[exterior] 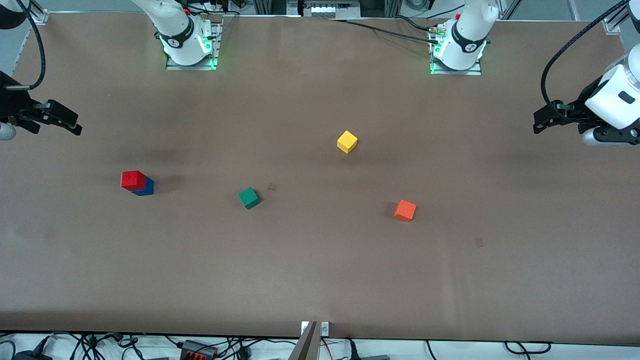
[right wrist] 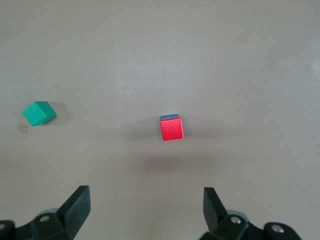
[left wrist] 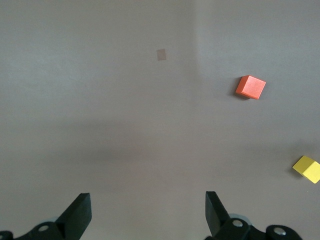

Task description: Pass red block to right arm, stack on blue

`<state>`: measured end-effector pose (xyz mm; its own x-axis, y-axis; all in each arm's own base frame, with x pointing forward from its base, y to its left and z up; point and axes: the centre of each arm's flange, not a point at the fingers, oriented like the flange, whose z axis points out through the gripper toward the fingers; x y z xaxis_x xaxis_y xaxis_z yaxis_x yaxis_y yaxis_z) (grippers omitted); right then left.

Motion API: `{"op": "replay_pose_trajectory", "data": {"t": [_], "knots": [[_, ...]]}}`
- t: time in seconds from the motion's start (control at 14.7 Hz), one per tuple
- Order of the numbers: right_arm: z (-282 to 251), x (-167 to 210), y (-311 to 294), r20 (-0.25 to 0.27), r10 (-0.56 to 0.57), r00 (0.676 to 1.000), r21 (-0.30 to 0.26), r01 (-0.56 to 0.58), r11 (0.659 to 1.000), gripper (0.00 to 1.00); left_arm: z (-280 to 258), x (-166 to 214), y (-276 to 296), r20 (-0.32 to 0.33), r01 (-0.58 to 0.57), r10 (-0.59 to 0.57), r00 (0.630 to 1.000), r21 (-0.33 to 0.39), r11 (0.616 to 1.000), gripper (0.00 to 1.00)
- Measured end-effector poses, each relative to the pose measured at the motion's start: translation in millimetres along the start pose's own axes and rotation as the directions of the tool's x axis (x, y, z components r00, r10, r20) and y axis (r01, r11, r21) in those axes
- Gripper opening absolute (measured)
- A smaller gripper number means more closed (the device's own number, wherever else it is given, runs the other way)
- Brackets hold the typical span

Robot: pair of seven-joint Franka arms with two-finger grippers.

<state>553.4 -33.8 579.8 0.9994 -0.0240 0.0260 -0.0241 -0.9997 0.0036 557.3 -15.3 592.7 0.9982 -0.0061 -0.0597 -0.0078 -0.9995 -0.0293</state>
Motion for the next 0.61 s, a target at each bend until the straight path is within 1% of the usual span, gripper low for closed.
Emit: {"op": "replay_pose_trajectory", "data": {"t": [0.41,0.61], "knots": [[0.3,-0.3,-1.3,0.004,-0.002,1.0,0.0,0.002,1.0,1.0,0.0,0.0,0.0,0.0,0.0,0.0,1.0,0.0,1.0,1.0],[2.4,-3.0,-0.8,0.028,-0.001,1.0,0.0,0.001,1.0,1.0,0.0,0.0,0.0,0.0,0.0,0.0,1.0,0.0,1.0,1.0]]}}
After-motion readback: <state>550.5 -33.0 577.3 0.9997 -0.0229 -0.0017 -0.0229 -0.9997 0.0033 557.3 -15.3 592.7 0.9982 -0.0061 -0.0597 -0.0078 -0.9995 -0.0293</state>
